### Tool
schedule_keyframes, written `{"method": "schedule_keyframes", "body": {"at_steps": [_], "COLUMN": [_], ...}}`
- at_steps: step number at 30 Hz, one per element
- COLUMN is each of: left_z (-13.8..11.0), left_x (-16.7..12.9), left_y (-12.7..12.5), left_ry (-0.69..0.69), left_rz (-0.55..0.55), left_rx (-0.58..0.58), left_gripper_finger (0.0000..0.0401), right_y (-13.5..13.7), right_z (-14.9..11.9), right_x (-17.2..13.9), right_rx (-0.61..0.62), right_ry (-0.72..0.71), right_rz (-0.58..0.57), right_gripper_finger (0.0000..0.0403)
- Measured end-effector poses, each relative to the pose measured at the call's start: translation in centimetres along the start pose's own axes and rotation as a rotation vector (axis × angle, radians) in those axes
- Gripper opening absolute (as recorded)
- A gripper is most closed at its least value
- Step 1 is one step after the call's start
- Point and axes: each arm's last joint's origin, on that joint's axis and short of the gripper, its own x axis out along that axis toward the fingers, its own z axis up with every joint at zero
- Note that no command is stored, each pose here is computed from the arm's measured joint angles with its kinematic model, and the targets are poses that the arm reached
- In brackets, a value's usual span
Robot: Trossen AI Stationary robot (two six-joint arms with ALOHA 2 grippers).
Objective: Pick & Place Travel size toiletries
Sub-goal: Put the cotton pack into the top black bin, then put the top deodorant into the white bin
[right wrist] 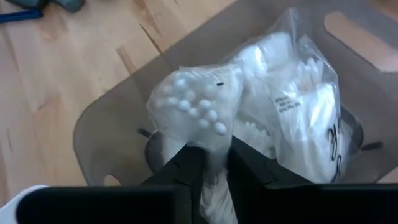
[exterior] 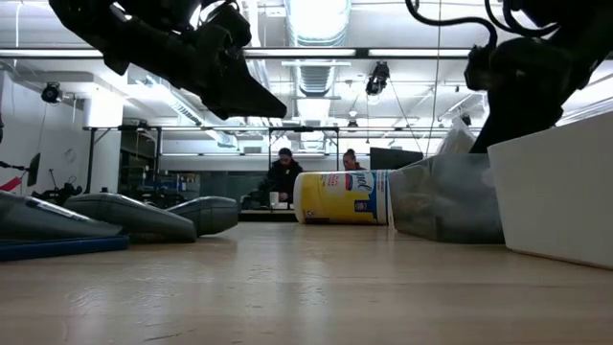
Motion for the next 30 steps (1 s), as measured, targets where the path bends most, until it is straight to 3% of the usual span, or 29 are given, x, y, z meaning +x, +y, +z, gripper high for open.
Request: {"method": "schedule_keyframes", "body": {"at_steps": [9, 16, 20, 23, 30], "left_z": [0.0, 0.0, 0.0, 0.0, -0.1], "left_x": [0.0, 0.0, 0.0, 0.0, 0.0], "left_y": [0.0, 0.0, 0.0, 0.0, 0.0], "left_ry": [0.002, 0.002, 0.002, 0.002, 0.011], "left_rz": [0.000, 0.001, 0.000, 0.000, 0.001], "left_rx": [-0.012, -0.013, -0.005, -0.003, 0.010], "left_gripper_finger": [0.0099, 0.0099, 0.0099, 0.0099, 0.0099], "right_y": [-0.1, 0.6, 0.9, 1.3, 2.2], "right_z": [-0.2, 1.1, 2.4, 3.6, 4.7], "right_x": [0.1, -1.2, -2.8, -3.7, -4.1], "right_rx": [0.014, -0.071, -0.100, -0.084, -0.141], "right_ry": [0.022, 0.031, 0.044, -0.026, -0.106], "right_rz": [0.009, 0.005, -0.068, -0.113, -0.063], "right_gripper_finger": [0.0134, 0.0181, 0.0190, 0.0191, 0.0167]}}
